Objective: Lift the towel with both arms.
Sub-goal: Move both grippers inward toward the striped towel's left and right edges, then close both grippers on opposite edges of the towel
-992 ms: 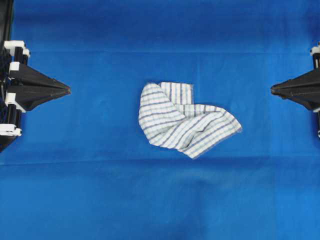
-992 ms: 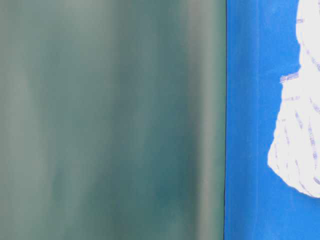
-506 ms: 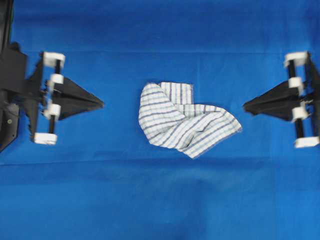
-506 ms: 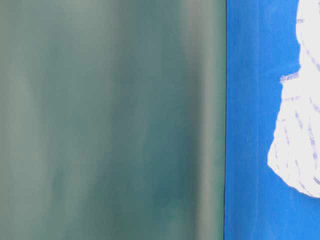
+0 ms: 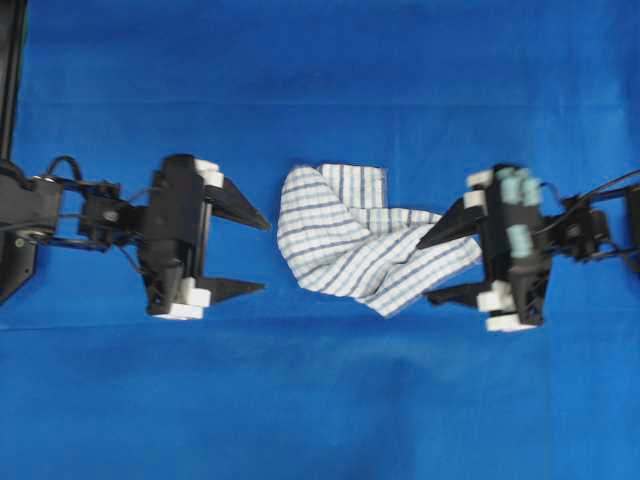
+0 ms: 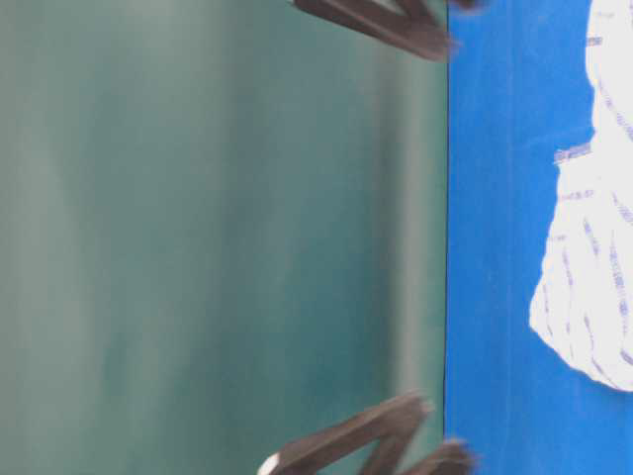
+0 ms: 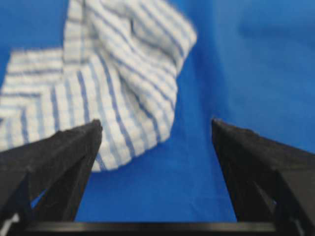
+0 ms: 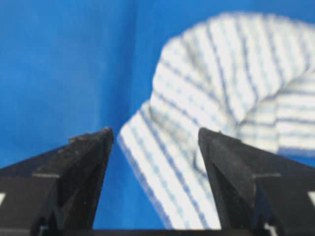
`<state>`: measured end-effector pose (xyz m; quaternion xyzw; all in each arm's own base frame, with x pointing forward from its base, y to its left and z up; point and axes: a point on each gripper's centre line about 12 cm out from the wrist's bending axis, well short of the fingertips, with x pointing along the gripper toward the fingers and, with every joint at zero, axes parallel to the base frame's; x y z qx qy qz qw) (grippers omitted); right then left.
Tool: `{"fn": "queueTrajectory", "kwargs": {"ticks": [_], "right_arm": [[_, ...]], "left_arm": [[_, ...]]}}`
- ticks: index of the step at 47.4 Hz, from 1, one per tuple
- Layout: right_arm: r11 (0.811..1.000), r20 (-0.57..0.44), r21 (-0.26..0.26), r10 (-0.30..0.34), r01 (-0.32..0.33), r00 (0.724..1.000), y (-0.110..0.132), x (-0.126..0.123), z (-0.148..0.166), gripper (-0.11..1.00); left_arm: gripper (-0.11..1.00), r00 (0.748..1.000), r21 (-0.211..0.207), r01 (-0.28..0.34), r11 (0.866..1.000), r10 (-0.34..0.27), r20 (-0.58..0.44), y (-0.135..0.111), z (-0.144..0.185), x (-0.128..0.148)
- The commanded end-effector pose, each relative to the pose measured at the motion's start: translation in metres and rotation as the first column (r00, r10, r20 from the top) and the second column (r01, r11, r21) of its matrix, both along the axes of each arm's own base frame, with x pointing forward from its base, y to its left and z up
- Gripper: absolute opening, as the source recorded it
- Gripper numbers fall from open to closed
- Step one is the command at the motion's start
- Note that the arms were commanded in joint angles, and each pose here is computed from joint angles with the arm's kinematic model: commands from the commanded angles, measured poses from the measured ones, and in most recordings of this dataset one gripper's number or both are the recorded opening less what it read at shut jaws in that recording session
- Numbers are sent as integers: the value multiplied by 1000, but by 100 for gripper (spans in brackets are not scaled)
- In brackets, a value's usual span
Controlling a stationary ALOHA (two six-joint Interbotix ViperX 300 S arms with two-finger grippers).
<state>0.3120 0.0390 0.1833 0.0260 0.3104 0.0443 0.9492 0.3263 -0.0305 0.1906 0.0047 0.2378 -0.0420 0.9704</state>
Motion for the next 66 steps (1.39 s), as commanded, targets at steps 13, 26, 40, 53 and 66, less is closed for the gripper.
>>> {"fn": "queueTrajectory", "kwargs": {"ticks": [13,26,40,53,66], "right_arm": [[1000,-152,-12,8,-10,988,10,34,-50,65],[1000,-207,-11,-5,2,978,9,41,-71,65],[1000,-230,-4,-20,20,973,7,41,-79,65],[998,-227,-4,-55,55,972,-6,43,-84,36],[998,-183,2,-62,63,981,-8,46,-79,1]], "left_arm": [[90,995,12,-6,1000,7,-99,-1,-47,33],[90,986,40,-18,999,24,-162,9,-81,47],[87,981,48,-28,998,37,-189,15,-93,56],[37,978,44,-41,998,49,-204,18,-94,55],[6,981,40,-43,998,50,-189,18,-83,55]]}}
